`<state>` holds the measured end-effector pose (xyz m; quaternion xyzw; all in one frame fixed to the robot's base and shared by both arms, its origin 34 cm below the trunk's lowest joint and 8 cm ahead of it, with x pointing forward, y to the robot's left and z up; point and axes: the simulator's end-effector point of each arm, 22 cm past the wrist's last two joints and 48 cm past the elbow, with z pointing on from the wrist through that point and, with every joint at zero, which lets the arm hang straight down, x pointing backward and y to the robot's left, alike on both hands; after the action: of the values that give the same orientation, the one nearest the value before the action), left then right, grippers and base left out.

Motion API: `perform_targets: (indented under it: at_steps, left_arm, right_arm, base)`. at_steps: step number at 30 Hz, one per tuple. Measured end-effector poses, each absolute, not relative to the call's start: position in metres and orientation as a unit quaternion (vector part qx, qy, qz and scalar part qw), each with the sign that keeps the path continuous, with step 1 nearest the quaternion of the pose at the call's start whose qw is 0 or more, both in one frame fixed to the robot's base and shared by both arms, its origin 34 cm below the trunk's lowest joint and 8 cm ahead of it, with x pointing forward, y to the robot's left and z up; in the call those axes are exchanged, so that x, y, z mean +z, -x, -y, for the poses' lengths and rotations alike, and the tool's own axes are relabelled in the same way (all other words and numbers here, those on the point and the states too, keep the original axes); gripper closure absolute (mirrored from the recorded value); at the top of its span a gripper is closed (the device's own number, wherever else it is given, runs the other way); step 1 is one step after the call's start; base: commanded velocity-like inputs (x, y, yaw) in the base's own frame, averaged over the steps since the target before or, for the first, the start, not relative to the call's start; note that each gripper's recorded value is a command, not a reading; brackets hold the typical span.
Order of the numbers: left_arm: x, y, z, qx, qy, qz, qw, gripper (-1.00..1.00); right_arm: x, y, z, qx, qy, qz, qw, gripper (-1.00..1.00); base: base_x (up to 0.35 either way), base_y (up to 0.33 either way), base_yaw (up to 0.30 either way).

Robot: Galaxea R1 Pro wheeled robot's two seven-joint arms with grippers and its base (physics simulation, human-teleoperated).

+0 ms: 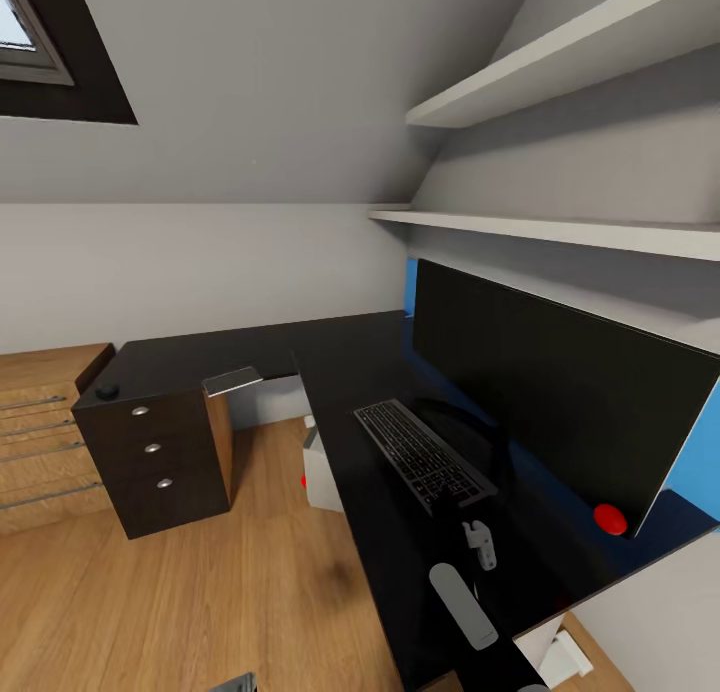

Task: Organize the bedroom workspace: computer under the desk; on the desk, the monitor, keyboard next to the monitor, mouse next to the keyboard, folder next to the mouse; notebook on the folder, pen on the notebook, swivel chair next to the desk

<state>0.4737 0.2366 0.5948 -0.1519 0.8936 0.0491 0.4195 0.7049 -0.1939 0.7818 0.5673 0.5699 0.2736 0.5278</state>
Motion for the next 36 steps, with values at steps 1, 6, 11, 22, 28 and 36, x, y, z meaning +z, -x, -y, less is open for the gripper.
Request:
perform_targets:
  at_steps: [1, 6, 11, 22, 28, 36]
  left_arm:
    - [0.5949, -0.4738, -0.2367, 0.049, 0.152, -0.894, 0.419, -1.0]
    - [0.5949, -0.4738, -0.2367, 0.049, 0.152, -0.894, 0.419, -1.0]
    - [0.5949, -0.4738, -0.2367, 0.049, 0.152, -0.894, 0.419, -1.0]
    - [0.5946, -0.4739, -0.2367, 0.049, 0.152, -0.894, 0.419, -1.0]
    - [0.5945, -0.4739, -0.2367, 0.049, 0.152, -0.894, 0.419, -1.0]
    - [0.5945, -0.4739, -0.2367, 0.049, 0.152, -0.894, 0.419, -1.0]
  right_arm:
    - [0.7822, -0.7051, 0.1938, 0.274, -0.567, -0.57, 0.528, -1.0]
    - [0.7826, -0.7051, 0.1939, 0.274, -0.567, -0.569, 0.528, -1.0]
    - [0.783, -0.7053, 0.1939, 0.274, -0.567, -0.569, 0.528, -1.0]
    - [0.7829, -0.7055, 0.1939, 0.274, -0.567, -0.569, 0.529, -1.0]
    - [0.7828, -0.7056, 0.1938, 0.274, -0.567, -0.569, 0.529, -1.0]
    - [0.7827, -0.7057, 0.1936, 0.274, -0.566, -0.57, 0.528, -1.0]
  base:
    - [0.0, 0.0, 0.0]
    - [0.0, 0.0, 0.0]
    - [0.0, 0.0, 0.0]
    - [-0.088, -0.028, 0.0]
    - [-0.272, -0.089, 0.0]
    - [-0.302, -0.09, 0.0]
